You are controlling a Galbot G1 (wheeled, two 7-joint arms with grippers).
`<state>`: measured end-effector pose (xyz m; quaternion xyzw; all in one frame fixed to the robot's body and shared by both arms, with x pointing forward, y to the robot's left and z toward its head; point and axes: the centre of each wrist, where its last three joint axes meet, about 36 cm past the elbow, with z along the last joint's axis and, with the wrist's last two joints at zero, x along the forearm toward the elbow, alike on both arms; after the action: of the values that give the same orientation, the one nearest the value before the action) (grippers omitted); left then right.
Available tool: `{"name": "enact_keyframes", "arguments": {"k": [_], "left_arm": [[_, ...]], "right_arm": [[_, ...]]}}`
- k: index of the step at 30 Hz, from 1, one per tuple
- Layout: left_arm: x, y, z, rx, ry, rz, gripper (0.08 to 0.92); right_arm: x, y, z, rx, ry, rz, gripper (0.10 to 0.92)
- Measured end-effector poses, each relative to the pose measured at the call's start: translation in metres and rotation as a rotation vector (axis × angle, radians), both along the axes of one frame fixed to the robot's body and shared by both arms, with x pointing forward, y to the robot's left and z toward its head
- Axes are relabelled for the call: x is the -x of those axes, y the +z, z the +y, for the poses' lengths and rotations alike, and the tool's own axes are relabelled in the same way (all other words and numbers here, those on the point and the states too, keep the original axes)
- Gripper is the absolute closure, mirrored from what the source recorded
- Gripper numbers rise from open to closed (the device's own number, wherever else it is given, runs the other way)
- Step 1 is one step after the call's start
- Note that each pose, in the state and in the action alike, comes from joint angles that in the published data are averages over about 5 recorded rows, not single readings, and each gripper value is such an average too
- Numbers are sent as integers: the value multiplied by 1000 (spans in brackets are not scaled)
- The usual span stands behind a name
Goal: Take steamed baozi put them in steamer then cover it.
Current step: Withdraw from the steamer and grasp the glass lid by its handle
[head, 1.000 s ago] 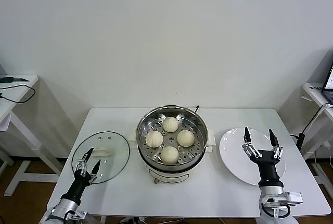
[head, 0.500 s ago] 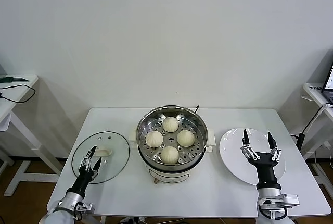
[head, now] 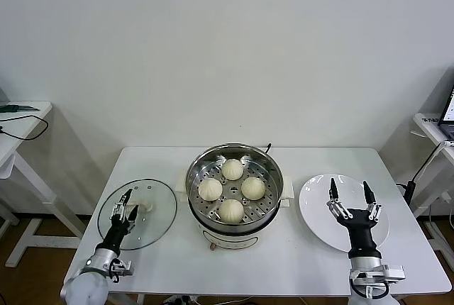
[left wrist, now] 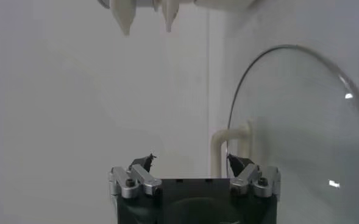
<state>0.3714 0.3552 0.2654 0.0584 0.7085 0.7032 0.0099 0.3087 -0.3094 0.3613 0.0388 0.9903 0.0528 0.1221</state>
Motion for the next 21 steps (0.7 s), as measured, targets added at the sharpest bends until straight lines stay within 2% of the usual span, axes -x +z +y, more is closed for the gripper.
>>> {"name": "enact_keyframes", "arguments": {"k": [14,17,21], "left_arm": [[-27,-5,-3,-8,9,-6,180],[-30,-8,-4,-9,10,-2,218],[-31,-12,-4,-13,11,6,324]], "right_arm": [[0,-8,-1,10,-9,4,200],[0,-9,-1,12,-11,5,200],[-1,-11,-1,15,-13,4,200]]}}
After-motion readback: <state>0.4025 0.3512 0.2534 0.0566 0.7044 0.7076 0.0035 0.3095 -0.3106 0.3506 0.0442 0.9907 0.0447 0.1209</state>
